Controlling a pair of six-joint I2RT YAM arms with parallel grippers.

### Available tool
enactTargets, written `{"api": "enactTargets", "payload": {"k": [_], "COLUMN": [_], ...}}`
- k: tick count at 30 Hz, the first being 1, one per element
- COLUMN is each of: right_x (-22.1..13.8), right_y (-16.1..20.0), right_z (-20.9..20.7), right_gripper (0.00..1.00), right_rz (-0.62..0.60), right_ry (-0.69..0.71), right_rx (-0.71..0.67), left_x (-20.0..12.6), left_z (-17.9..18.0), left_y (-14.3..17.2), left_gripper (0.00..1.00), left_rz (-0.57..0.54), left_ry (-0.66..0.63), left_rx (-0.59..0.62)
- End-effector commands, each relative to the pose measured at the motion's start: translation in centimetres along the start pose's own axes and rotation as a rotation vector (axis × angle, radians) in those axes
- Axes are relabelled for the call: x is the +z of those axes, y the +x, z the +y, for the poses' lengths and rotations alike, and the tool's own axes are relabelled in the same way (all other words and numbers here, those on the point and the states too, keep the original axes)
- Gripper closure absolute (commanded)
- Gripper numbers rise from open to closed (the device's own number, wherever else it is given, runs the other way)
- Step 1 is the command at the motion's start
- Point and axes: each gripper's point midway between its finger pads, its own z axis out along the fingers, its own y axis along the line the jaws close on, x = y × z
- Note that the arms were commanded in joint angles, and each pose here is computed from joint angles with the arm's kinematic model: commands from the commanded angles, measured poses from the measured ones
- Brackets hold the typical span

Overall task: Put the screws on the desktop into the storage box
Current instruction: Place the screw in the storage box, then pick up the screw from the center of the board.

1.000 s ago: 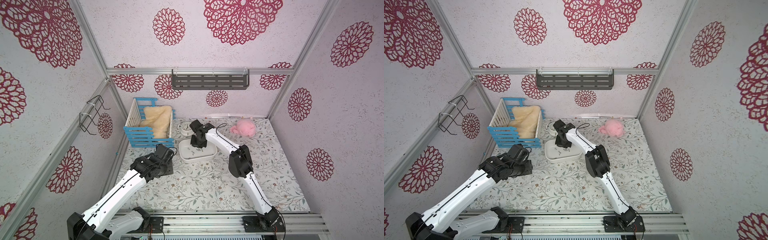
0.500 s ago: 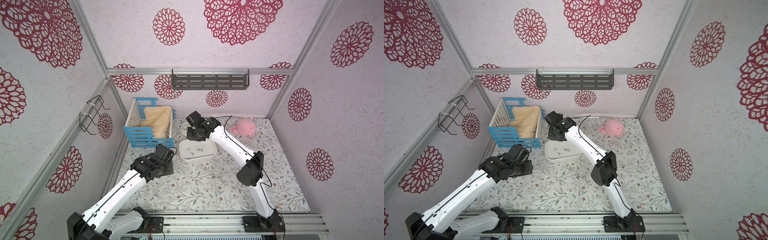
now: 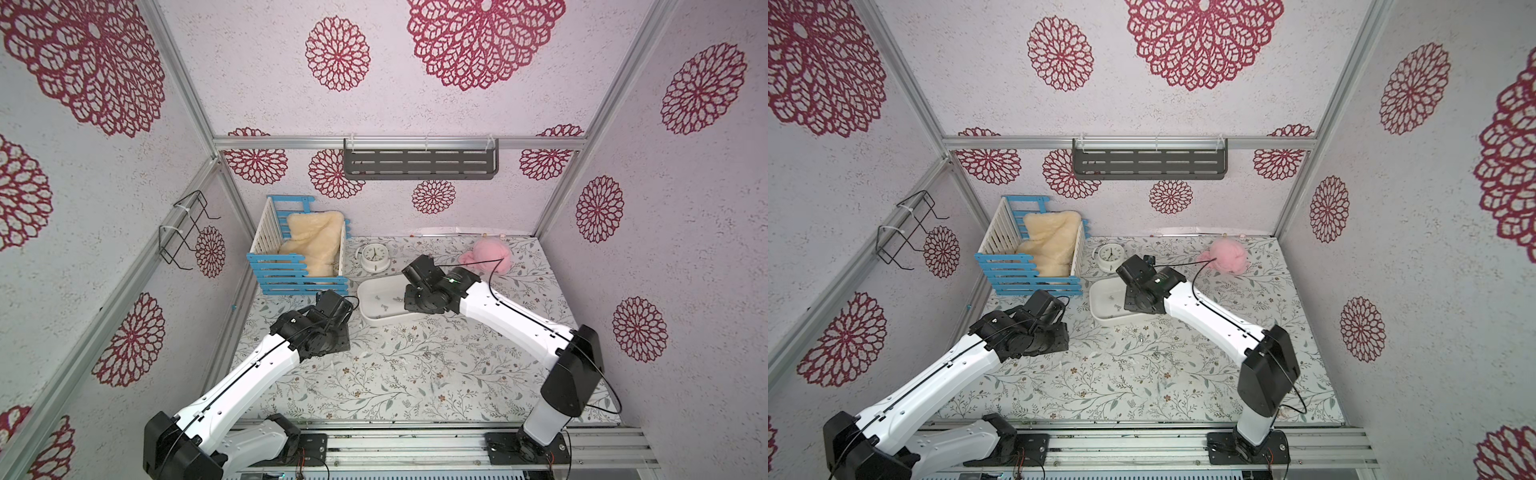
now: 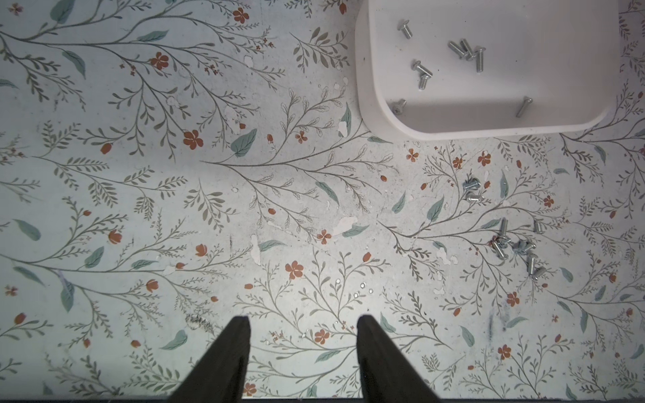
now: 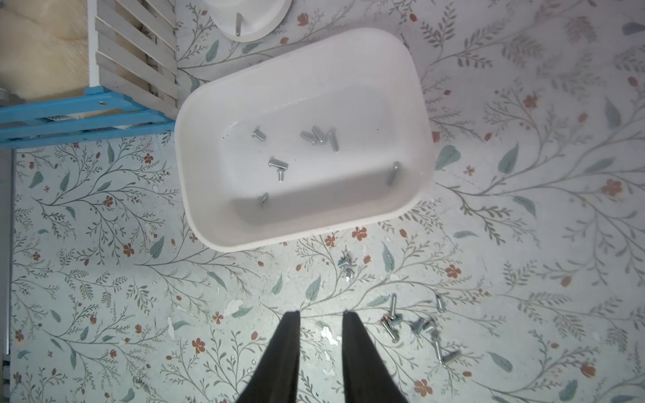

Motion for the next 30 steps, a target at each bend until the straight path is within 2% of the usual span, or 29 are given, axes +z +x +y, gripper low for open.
{"api": "enactTargets", "payload": {"k": [1, 11, 30], "right_x": [-1.6, -1.8, -2.0], "right_y": [-0.8, 3.5, 5.1], "right_z": [-0.6, -4.8, -7.3], "right_gripper": [0.74, 0.74, 0.71], "right_rz": [-0.086, -0.078, -0.091], "right_ry": [-0.047, -0.042, -0.028], "right_rx": [0.064, 0.104, 0.095], "left_x": [0.1, 0.7, -0.5], "left_z": [-0.7, -1.8, -7.1], "left_y": [-0.4, -0.1, 1.5], "left_gripper": [0.45, 0.45, 0.43], "left_rz": [-0.031, -0.055, -0.063], "left_ry": [0.005, 0.002, 0.067], "left_rx": [-0.007, 0.012, 0.036]}}
